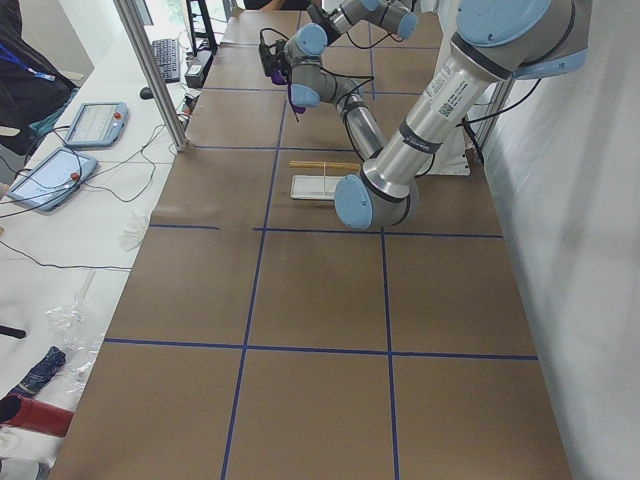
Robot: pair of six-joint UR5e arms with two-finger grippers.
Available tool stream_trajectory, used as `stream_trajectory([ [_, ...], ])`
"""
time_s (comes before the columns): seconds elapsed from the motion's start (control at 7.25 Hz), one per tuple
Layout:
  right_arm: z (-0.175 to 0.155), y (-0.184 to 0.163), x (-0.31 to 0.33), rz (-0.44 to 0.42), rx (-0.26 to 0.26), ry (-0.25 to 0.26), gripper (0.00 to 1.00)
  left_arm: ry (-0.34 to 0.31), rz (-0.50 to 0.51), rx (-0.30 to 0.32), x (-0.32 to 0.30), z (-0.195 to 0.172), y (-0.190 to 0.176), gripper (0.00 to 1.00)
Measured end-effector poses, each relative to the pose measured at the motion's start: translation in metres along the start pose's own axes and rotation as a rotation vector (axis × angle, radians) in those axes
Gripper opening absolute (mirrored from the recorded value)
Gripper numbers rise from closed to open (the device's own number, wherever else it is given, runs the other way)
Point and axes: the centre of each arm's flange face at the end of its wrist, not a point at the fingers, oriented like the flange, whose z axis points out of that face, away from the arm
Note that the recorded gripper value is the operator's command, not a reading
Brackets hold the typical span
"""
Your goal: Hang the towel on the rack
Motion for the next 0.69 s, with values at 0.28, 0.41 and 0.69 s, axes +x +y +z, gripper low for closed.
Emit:
stream_trajectory([
  [0.28, -0.006, 0.000, 0.001, 0.028, 0.004, -0.013, 1.00, -0.001, 0.001, 0.000, 0.001, -0.003, 0.001, 0.00],
  [0.41, -0.008, 0.001, 0.003, 0.029, 0.003, -0.016, 1.00, -0.001, 0.001, 0.000, 0.001, -0.004, 0.002, 0.00],
  [0.69, -0.018, 0.013, 0.015, 0.026, -0.002, -0.028, 1.00, -0.001, 0.004, 0.000, 0.001, -0.004, 0.001, 0.00],
])
